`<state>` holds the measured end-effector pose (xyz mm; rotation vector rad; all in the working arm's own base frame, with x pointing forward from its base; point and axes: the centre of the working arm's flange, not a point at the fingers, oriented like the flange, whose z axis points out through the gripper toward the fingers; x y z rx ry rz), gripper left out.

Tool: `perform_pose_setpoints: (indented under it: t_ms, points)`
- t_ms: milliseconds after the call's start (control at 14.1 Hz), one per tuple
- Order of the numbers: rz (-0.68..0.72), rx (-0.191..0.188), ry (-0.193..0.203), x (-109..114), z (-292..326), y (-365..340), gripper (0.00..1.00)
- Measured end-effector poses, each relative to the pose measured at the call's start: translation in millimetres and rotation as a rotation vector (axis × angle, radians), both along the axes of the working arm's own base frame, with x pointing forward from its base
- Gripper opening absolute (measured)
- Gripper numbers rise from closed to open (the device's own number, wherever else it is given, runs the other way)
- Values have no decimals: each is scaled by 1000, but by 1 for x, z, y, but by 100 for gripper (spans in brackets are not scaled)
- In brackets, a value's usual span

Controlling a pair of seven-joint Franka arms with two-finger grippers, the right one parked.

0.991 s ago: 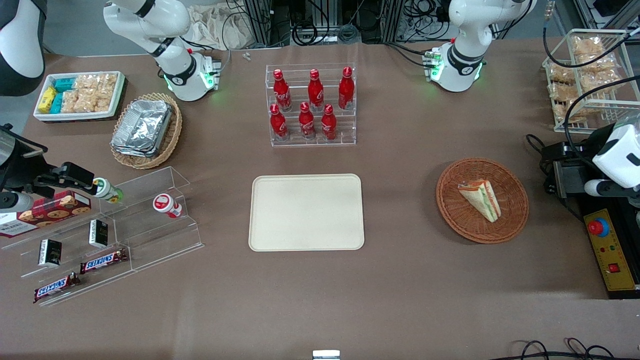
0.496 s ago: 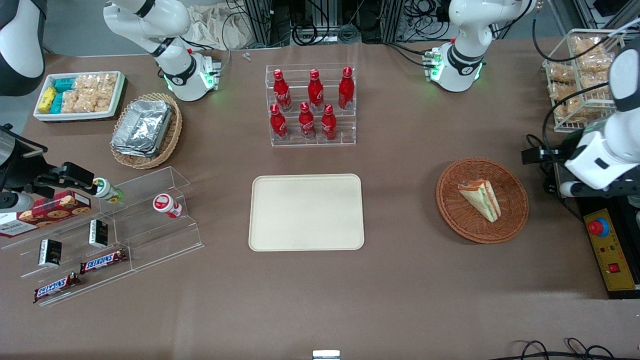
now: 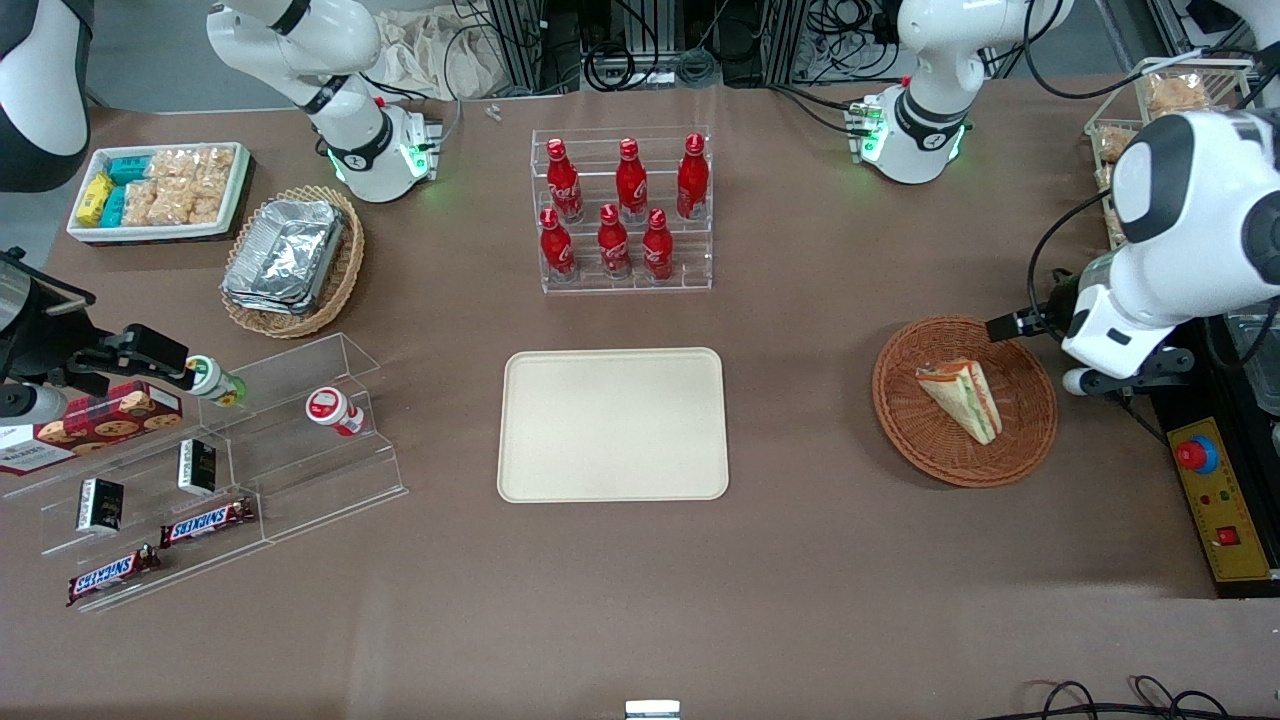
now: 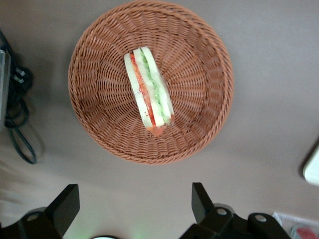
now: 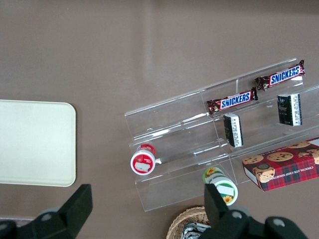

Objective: Place sandwich from basket to tray
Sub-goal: 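Move the left gripper over the wrapped sandwich and lower it, then close the left gripper on the sandwich's edge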

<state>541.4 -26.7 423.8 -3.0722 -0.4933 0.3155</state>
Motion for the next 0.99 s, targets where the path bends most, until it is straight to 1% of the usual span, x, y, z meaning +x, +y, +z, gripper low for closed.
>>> perform_pose_setpoints:
  t_ms: [212, 425, 637, 850, 991]
  points:
    - [147, 24, -38, -7, -41, 2, 100]
    - [231, 31, -64, -14, -79, 3, 100]
    - [272, 29, -60, -14, -104, 4, 100]
    - [295, 22, -71, -12, -127, 4, 100]
    - [300, 20, -69, -14, -139, 6, 100]
